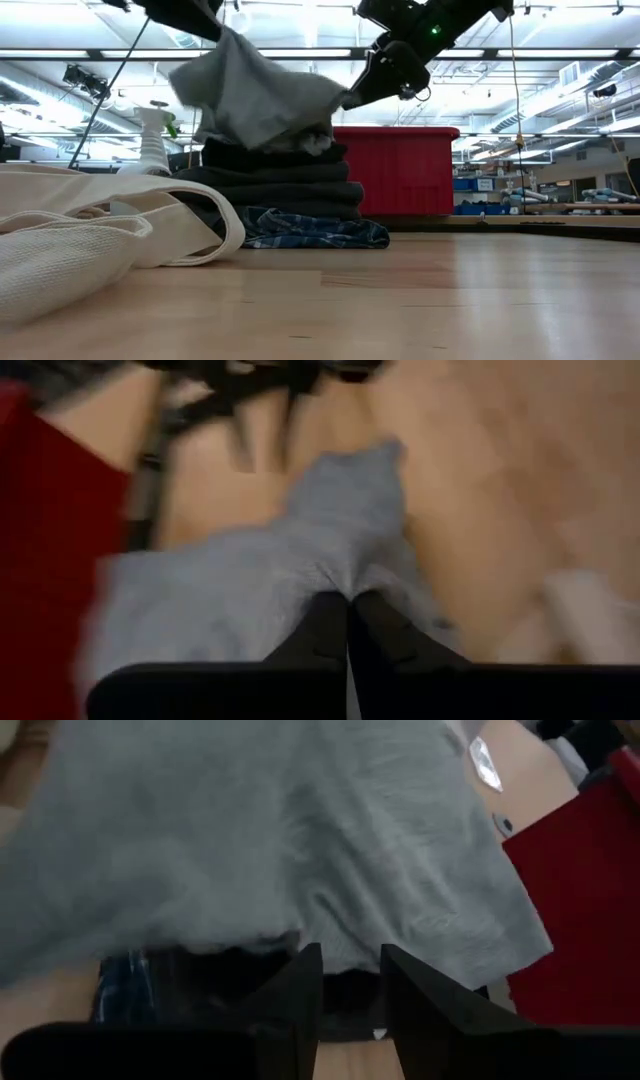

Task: Fold Laundry from Bin
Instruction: Fold the gray shirt

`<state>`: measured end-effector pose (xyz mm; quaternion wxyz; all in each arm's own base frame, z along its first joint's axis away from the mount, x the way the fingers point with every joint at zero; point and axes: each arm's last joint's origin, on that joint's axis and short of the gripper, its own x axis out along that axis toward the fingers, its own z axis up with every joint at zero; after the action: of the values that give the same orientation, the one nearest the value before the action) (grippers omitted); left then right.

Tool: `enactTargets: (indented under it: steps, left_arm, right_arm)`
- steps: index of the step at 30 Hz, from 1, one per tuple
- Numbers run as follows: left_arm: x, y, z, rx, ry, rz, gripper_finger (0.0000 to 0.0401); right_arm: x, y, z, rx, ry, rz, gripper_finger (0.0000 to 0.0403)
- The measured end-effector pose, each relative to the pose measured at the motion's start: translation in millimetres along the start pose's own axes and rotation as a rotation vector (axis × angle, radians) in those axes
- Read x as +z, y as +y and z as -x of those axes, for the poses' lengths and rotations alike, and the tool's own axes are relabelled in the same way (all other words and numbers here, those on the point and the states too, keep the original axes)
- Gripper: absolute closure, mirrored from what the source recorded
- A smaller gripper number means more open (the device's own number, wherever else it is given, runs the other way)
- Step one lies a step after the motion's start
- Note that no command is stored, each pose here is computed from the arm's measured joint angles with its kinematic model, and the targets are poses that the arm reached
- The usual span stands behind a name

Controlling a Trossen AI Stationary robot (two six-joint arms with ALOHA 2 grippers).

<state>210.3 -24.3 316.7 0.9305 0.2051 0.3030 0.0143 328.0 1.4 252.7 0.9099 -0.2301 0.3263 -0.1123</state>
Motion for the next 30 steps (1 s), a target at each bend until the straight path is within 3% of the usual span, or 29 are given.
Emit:
enactTargets:
  steps: [3,6,9,14,19,22,26,30]
  left_arm:
    - [-4,-10,-12,-0.125,0.035,0.08,0.0397]
    - [-15,-23,-38,-0.179,0.117,0.096,0.0397]
    - [-24,-32,-66,-0.18,0.19,0.061,0.0391]
    - [-31,-34,-85,-0.057,0.296,0.026,0.0343]
    - [-22,-31,-61,-0.121,0.33,0.032,0.0275]
    - [-10,-24,-39,-0.146,0.269,0.064,0.0244]
    - [-8,-17,-14,-0.133,0.203,0.112,0.0226]
    - [-14,-12,3,-0.088,0.226,0.179,0.0224]
  right_arm:
    - [1,0,0,-0.002,-0.011,-0.006,0.0289]
    - [2,0,0,0.022,-0.028,-0.01,0.0289]
    - [4,-2,-1,0.038,-0.063,-0.019,0.0289]
    - [4,-4,-1,0.033,-0.062,-0.021,0.0289]
    - [1,-4,-2,0.025,-0.035,-0.015,0.0289]
    - [1,-4,-2,0.055,-0.041,-0.031,0.0289]
    - [-2,-9,-5,0.155,-0.066,-0.07,0.0289]
    - [-10,-17,-9,0.187,-0.02,-0.117,0.0289]
